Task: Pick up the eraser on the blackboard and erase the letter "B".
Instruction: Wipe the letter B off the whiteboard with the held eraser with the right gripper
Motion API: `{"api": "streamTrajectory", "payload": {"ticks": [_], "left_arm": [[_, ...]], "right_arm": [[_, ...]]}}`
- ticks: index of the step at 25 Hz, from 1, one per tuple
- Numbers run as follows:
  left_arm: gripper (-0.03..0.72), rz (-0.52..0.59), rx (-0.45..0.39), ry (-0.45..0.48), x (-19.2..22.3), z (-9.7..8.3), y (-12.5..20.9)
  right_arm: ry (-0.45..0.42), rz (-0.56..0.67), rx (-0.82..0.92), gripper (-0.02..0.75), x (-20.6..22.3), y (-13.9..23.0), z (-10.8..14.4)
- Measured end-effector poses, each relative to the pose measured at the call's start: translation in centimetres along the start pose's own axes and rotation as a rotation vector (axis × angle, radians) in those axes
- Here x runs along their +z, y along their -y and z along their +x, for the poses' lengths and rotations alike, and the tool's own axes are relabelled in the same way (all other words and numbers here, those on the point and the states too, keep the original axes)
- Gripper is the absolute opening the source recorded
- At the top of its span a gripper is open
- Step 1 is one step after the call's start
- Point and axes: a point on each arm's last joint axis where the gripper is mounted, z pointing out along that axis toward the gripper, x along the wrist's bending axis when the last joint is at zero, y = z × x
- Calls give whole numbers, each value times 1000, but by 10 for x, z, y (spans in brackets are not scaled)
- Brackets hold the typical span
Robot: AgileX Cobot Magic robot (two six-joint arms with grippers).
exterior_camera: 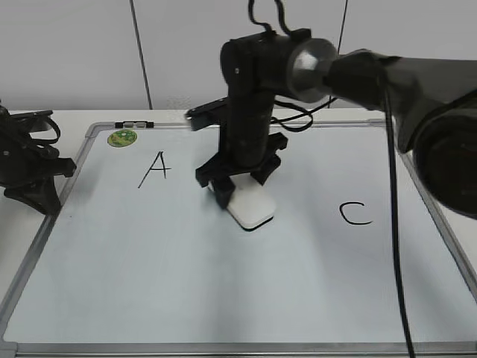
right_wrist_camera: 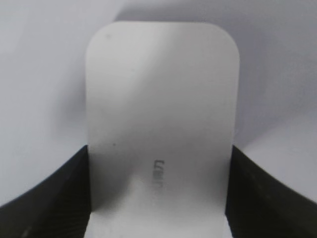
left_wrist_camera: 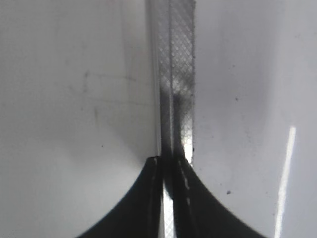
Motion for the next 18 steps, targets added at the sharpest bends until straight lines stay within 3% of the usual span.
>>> {"api": "streamTrajectory", "payload": {"ticks": [4, 6, 18], "left_arm": [[11, 0, 0, 0, 0, 0, 0], [11, 0, 0, 0, 0, 0, 0], [11, -1, 4, -5, 0, 0, 0]], "right_arm": [[-18, 1, -83, 549, 2, -1, 44], [-20, 0, -100, 549, 2, -1, 52], [-48, -3, -73, 549, 2, -1, 44]]}}
